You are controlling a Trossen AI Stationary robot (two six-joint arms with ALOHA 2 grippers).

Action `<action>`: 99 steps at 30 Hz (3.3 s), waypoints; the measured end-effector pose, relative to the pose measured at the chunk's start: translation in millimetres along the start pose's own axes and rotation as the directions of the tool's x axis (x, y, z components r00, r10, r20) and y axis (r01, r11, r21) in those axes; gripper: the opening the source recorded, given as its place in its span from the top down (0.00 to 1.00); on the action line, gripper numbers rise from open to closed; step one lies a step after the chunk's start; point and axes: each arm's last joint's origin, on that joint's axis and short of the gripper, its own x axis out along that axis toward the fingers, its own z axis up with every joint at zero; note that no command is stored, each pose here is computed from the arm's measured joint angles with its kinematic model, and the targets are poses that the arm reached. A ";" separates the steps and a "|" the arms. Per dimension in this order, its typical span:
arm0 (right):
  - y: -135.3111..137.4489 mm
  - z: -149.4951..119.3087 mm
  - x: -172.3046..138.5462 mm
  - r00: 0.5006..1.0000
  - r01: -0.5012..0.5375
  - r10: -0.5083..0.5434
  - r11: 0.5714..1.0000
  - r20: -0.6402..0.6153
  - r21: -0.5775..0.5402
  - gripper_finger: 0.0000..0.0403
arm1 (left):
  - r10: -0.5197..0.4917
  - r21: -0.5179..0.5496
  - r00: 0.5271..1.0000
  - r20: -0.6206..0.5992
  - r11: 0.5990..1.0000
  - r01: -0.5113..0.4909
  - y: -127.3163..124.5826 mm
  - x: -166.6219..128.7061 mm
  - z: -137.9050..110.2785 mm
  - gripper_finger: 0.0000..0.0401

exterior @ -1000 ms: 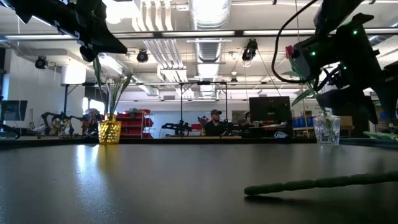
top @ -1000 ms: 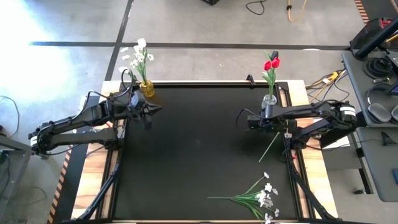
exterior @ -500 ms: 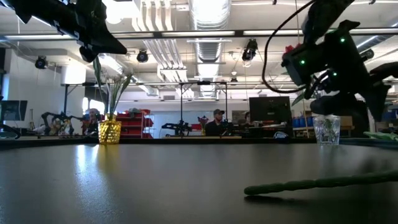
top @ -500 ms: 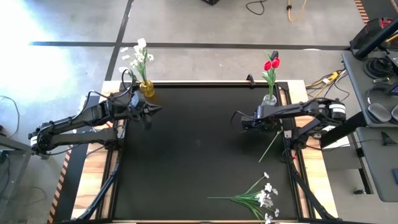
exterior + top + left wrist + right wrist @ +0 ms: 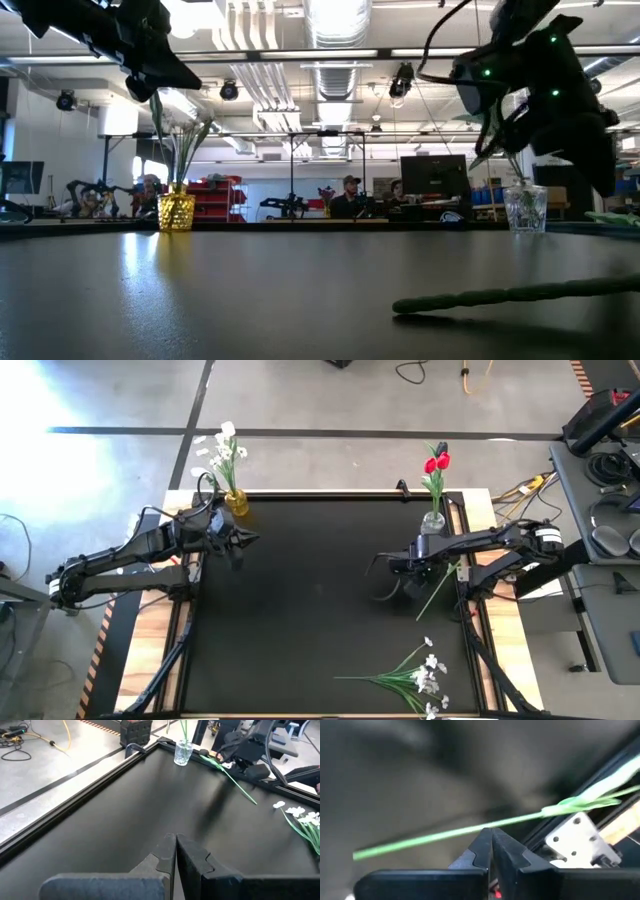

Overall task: Sort flowers into vase by color
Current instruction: Put the black tulip into the transparent vase

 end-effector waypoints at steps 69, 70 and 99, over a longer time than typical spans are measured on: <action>12.5 -5.9 37.4 0.986 -0.067 -0.115 0.372 0.117 0.926 0.70 | 0.000 -0.004 1.000 0.000 1.000 0.000 0.0 0.9 0.2 1.00; 14.1 -6.8 38.0 0.986 -0.070 -0.117 0.356 0.119 0.932 0.70 | 0.000 -0.004 1.000 0.000 1.000 0.000 0.0 0.8 0.2 1.00; 50.7 -27.1 40.5 0.953 -0.011 -0.289 0.269 0.092 0.963 0.65 | -0.002 -0.028 1.000 0.000 1.000 0.002 0.0 0.9 0.2 1.00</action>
